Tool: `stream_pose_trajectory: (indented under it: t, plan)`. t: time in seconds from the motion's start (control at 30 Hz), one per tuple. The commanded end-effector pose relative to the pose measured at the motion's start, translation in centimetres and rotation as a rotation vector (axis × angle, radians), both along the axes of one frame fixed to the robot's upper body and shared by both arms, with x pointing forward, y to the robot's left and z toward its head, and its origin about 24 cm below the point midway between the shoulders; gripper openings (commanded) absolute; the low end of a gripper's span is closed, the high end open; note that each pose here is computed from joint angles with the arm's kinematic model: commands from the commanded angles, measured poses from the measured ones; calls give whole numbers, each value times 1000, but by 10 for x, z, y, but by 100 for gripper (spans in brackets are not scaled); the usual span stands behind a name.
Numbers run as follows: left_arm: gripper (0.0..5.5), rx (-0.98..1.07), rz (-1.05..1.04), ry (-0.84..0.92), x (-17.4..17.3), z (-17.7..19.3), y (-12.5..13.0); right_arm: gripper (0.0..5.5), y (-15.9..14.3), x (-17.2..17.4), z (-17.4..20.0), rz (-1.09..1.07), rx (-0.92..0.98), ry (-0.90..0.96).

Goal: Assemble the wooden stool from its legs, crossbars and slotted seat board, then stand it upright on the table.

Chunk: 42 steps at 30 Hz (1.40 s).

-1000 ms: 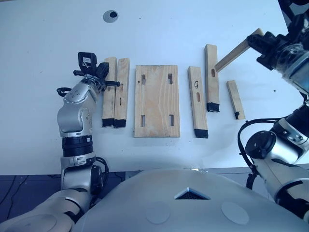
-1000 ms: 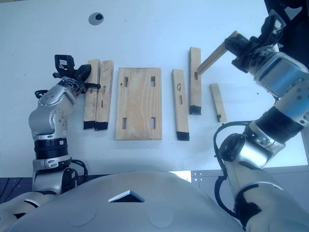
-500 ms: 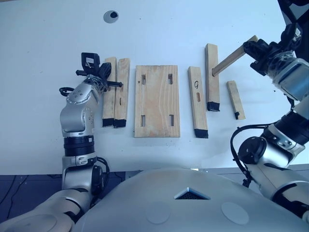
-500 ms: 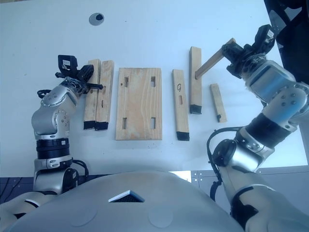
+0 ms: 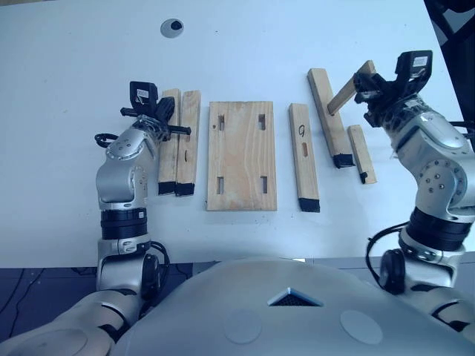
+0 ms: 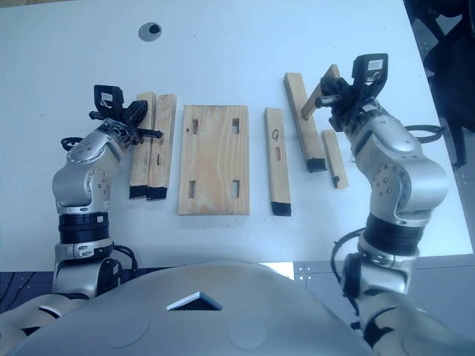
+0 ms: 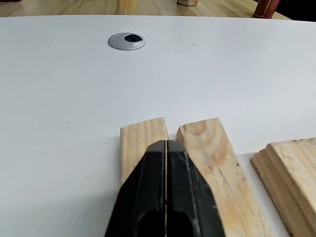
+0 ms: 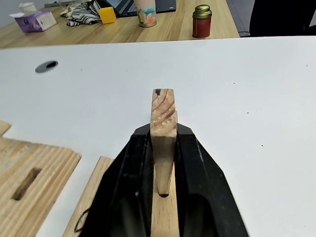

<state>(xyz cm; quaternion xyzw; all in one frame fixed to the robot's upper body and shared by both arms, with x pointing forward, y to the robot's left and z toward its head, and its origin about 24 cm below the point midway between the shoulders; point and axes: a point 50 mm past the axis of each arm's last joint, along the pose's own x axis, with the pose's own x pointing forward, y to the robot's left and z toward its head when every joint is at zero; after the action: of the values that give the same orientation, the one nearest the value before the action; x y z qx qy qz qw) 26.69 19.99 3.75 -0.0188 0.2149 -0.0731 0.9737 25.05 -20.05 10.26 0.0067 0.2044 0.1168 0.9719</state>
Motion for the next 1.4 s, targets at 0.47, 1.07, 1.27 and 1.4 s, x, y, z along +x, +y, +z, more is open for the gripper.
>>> stream_pose_trajectory:
  t: [0.47,1.07,1.27,1.4]
  plan:
    - [0,-8,23,3,5,-9,-4,159,-3,-4,-27,153,-97,180]
    - [0,-24,40,3,2,-14,-9,286,-7,-17,-41,283,-170,381]
    - [0,-15,36,-13,4,-9,-8,244,-6,-23,-48,297,-173,417]
    - [0,-9,47,-48,5,-1,-5,206,-5,-19,-48,286,-184,388]
